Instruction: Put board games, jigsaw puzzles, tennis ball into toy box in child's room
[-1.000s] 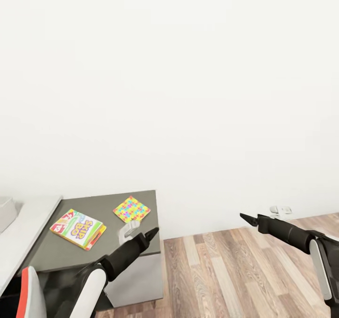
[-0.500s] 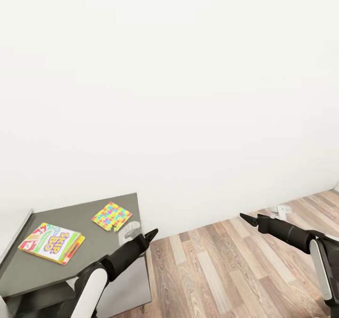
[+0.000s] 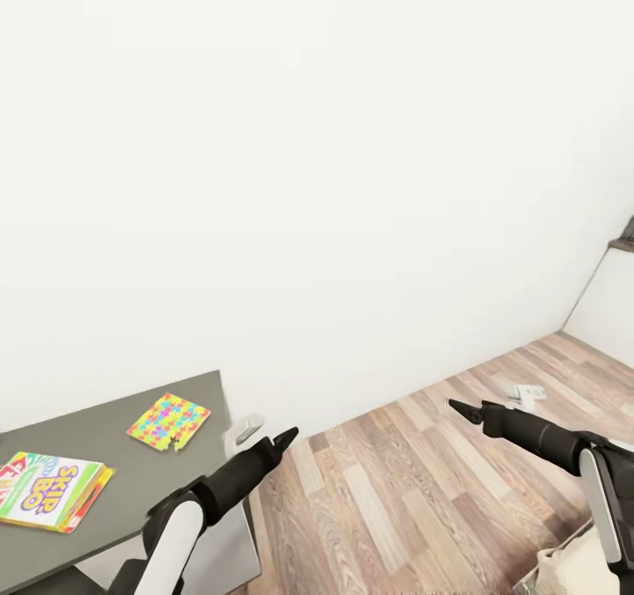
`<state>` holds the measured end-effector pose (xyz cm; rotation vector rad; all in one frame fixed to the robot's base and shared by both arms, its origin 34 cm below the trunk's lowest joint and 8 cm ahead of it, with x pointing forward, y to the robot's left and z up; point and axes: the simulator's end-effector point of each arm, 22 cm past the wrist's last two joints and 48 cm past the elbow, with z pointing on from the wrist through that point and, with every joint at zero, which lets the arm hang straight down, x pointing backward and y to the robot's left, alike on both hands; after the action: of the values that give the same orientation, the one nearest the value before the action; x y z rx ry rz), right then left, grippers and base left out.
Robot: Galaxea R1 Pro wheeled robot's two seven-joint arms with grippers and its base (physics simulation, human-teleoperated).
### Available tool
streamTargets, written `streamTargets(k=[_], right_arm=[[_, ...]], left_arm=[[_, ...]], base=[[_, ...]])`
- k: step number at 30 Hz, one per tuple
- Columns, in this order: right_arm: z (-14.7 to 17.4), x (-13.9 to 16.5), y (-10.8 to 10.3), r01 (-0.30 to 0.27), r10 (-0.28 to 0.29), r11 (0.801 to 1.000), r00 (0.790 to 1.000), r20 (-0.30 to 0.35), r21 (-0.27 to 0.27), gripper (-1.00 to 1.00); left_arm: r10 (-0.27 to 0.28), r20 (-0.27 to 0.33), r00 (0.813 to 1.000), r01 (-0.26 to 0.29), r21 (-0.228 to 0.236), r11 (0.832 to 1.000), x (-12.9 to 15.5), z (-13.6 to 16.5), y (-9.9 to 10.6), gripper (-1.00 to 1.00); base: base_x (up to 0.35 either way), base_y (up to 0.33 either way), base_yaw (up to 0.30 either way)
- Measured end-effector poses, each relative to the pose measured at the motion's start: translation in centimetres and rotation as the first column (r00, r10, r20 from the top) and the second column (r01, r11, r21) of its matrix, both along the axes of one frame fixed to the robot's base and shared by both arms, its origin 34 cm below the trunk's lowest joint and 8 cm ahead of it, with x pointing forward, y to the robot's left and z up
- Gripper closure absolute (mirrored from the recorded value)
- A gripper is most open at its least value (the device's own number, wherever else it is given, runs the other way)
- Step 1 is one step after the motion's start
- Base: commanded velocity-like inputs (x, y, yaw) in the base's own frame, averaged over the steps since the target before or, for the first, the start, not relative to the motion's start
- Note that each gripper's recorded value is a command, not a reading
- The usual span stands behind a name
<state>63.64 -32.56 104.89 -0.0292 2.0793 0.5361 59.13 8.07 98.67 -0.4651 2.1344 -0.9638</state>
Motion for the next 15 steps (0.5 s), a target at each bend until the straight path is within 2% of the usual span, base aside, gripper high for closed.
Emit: streamTargets(k=[15], right_arm=[[0.99, -0.20, 0.17, -0.005, 0.005, 1.000, 1.000, 0.024, -0.009, -1.00]], left_arm=[[0.004, -0.009, 1.000, -0.004, 0.014, 1.000, -0.04, -0.23, 0.18, -1.00]], base=[[0.000, 0.000, -0.289]])
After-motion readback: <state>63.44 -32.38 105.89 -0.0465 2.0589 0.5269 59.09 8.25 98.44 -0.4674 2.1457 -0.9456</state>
